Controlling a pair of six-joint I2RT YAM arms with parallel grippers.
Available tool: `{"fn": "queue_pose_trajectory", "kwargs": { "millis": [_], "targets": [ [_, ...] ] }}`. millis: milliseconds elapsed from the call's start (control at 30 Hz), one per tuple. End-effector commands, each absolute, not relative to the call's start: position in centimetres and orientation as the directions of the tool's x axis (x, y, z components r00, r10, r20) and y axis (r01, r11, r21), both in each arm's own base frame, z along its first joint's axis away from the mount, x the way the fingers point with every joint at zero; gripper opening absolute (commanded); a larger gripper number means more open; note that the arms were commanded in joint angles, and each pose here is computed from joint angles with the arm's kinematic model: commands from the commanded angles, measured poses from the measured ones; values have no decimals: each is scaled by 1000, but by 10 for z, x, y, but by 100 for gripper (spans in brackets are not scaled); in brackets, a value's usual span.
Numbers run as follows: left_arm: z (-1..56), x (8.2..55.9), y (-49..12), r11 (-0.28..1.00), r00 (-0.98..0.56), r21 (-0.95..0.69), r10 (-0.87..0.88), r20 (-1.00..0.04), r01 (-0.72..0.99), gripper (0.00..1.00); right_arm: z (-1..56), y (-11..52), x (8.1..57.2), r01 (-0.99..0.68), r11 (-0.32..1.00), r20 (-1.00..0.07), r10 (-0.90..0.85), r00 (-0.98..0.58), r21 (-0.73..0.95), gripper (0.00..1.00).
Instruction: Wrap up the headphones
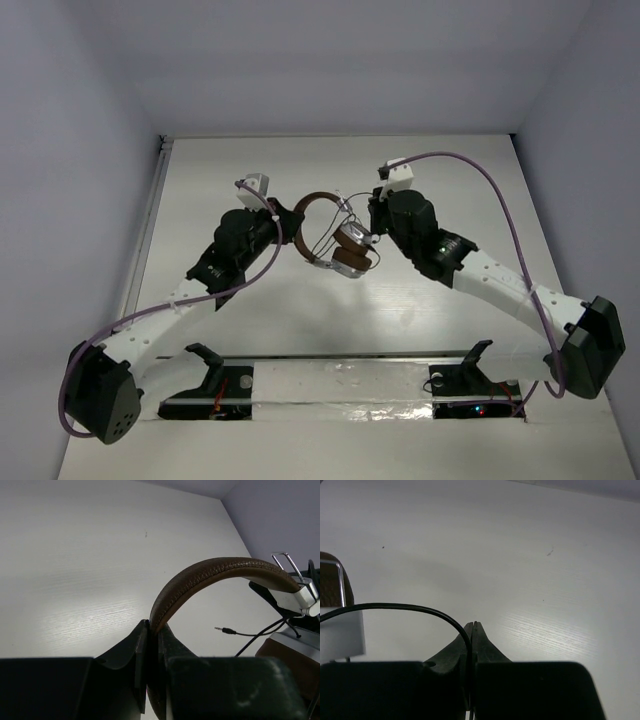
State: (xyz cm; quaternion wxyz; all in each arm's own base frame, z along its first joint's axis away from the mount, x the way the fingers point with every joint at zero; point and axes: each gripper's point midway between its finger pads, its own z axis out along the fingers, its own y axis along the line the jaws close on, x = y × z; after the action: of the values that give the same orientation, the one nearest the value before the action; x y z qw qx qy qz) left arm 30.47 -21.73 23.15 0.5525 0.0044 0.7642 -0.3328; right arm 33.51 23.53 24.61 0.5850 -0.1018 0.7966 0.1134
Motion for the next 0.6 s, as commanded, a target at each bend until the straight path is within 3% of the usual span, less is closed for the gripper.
{"fn": "queue_pose_trajectory", "kwargs": {
  "millis": [0, 233, 567],
  "targets": [
    [312, 315, -223, 629, -283, -609, -545, -789, 483, 0, 256, 236, 333, -328, 935, -960, 40, -276, 134, 0],
    [308, 315, -223, 581, -321, -627, -547, -773, 519, 0, 267, 224, 335, -325, 931, -961, 82, -263, 168, 0],
    [325, 311, -229, 467, -364, -696, -617, -698, 545, 0, 262, 265, 325, -468, 817, -931, 212, -298, 336, 5]
  ]
}}
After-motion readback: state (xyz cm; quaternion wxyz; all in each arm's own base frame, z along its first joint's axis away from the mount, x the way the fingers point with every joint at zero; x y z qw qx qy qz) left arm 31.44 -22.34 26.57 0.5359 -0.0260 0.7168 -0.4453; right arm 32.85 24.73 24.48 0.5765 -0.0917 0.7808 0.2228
